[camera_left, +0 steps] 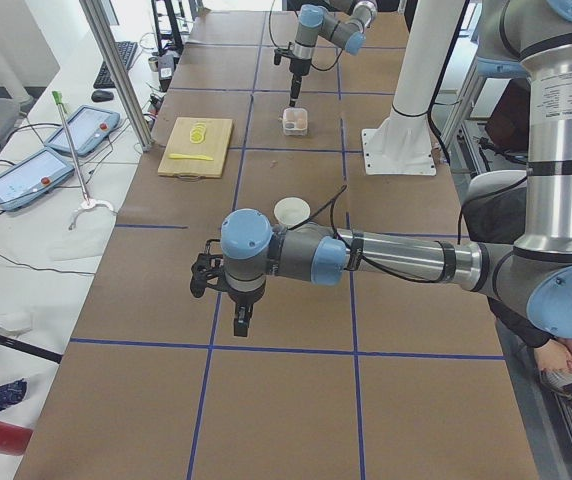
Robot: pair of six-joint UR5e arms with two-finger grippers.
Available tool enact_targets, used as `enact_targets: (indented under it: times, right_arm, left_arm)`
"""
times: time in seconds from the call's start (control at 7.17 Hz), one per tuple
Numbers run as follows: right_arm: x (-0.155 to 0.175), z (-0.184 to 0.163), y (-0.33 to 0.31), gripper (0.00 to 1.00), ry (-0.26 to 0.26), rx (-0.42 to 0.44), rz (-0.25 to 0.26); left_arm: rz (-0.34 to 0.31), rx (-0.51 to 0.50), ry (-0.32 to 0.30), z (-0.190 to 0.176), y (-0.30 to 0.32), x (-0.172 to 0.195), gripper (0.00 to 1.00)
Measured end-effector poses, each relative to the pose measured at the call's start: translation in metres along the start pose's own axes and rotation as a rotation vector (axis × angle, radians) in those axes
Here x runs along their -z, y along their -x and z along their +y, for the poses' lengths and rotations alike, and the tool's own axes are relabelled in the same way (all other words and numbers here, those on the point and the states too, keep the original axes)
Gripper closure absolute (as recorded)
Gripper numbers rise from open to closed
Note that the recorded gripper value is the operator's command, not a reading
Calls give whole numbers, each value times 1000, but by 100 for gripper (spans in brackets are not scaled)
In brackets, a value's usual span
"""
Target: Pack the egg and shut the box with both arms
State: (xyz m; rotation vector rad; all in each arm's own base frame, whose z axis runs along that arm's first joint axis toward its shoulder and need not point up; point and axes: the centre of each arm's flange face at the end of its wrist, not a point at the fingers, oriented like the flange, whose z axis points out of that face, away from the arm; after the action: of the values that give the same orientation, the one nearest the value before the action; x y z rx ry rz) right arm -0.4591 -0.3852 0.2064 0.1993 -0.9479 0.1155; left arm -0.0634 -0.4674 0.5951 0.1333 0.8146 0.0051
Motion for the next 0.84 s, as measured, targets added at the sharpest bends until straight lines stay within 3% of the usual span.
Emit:
enact_targets:
  times: [0.42, 0.84]
  right_arm:
    - [16, -28, -21, 0, 10, -15, 61]
    - [26, -69, -97, 0, 28, 106, 149]
  left_arm:
    - [0, 0, 0, 0, 0, 0, 0]
    - [-2, 3, 4, 0, 3, -3, 0]
